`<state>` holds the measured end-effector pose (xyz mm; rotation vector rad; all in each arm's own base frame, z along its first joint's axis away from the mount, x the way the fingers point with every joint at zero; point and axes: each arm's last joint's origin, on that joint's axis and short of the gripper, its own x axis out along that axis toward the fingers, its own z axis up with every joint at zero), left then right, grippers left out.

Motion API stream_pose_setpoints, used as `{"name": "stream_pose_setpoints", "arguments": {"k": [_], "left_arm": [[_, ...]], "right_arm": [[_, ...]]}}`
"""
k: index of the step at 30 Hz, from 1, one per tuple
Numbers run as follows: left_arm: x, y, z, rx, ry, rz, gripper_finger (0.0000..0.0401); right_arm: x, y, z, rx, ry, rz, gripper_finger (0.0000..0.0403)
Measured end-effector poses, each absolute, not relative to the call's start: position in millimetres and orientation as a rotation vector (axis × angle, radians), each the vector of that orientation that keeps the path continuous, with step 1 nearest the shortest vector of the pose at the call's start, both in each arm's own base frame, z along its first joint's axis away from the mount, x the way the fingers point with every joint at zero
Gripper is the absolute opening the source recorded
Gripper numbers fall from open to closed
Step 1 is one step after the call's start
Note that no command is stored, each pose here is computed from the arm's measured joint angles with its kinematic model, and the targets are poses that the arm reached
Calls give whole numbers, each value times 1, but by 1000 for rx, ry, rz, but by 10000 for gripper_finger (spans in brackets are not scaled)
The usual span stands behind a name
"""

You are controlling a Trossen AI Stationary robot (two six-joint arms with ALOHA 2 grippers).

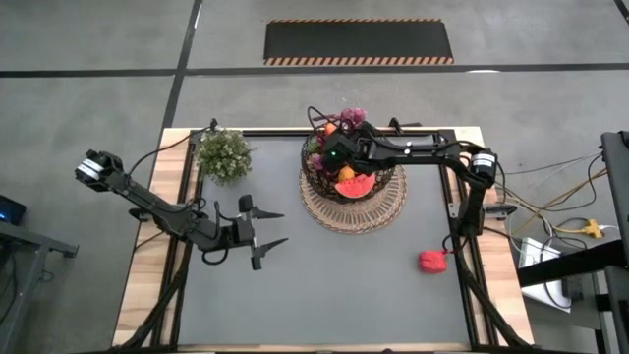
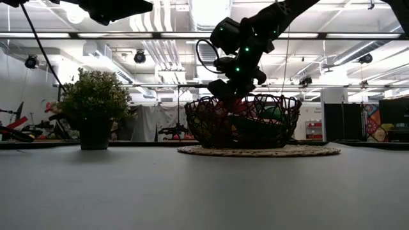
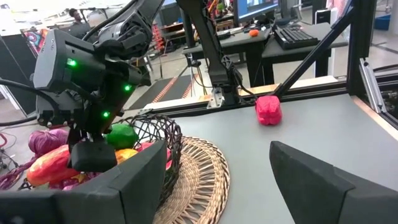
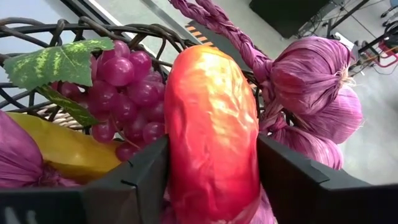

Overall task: Build produce basket
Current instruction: Put the red mango into the black wire basket

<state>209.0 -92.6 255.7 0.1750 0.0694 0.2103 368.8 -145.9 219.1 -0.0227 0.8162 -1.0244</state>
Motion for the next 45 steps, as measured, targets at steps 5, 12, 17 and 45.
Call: {"name": "stream_pose_setpoints", "arguments": {"k": [5,12,17,45], "left_arm": [[209,-93,256,175,69,210,266],[209,-93,256,174,69,210,266],[209,-93,256,174,70,210,266],[208,-92,252,179,79,210,266]], "right_arm": [[369,-146,219,-24,818,-1023,250],[365,-144,230,-28,798,-1019,261],[363,-137,250,-29,799,-994,257],[330,-188,291,205,951,-737,8]]}}
